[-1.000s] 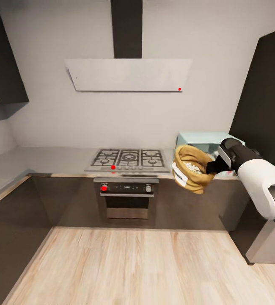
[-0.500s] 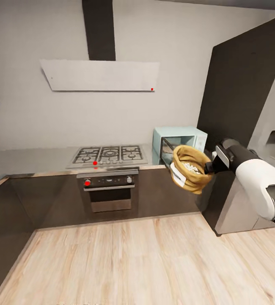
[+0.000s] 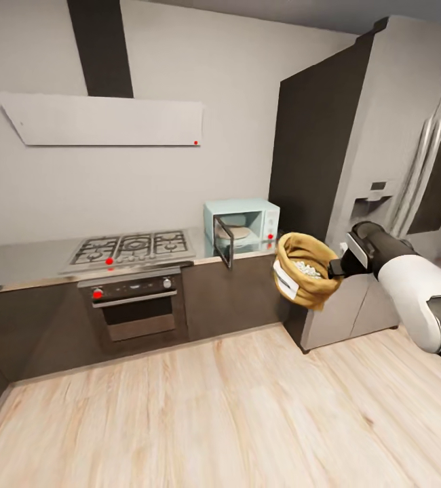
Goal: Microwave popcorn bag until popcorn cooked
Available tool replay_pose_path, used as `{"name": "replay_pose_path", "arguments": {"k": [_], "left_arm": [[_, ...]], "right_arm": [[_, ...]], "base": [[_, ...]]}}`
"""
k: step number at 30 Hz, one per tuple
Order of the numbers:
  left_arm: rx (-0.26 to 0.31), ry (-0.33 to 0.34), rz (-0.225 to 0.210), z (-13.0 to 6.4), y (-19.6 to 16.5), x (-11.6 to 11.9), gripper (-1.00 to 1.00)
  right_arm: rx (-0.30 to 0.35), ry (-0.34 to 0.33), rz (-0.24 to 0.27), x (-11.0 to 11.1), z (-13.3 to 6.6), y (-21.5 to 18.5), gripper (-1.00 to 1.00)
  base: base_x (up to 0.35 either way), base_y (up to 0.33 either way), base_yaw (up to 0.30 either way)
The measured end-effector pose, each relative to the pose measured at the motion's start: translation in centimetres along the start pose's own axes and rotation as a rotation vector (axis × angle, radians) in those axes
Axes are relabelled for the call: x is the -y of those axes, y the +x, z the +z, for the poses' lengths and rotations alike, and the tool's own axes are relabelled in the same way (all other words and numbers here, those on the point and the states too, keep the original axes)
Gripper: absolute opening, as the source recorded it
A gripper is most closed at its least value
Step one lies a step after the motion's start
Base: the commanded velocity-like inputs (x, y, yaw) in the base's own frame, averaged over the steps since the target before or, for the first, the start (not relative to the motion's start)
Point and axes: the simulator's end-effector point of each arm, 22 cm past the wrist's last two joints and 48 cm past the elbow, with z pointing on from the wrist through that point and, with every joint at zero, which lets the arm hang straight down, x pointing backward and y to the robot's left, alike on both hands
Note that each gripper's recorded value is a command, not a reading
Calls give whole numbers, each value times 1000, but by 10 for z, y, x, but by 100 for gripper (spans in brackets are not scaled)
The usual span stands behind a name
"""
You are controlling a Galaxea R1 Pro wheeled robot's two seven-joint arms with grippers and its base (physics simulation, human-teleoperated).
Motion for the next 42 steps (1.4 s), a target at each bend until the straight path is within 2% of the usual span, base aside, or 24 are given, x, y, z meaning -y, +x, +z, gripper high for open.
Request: {"name": "replay_pose_path", "arguments": {"k": [5,10,23,30,42], "left_arm": [[0,-5,-11,0,0,-1,100],[-1,-4,-3,0,1,-1,100],[-1,-4,-2,0,1,-1,100],[-1,-5,-4,0,1,-2,100],[-1,-6,-6,0,1,-2,100]], "right_arm": [[-7,2,-4,-1,3,4,-100],[-17,-3,-6,-3,7,9,-100],[-22,-38,-48,-42,9,12,-100],[-19,-37,-45,-40,8,11,-100],[-37,-38,-53,-45,16,21,-100]], "base": [[209,-293,-48],[250,-267,102],[236,-250,275],[68,-30,142],[322,-121,39]]}}
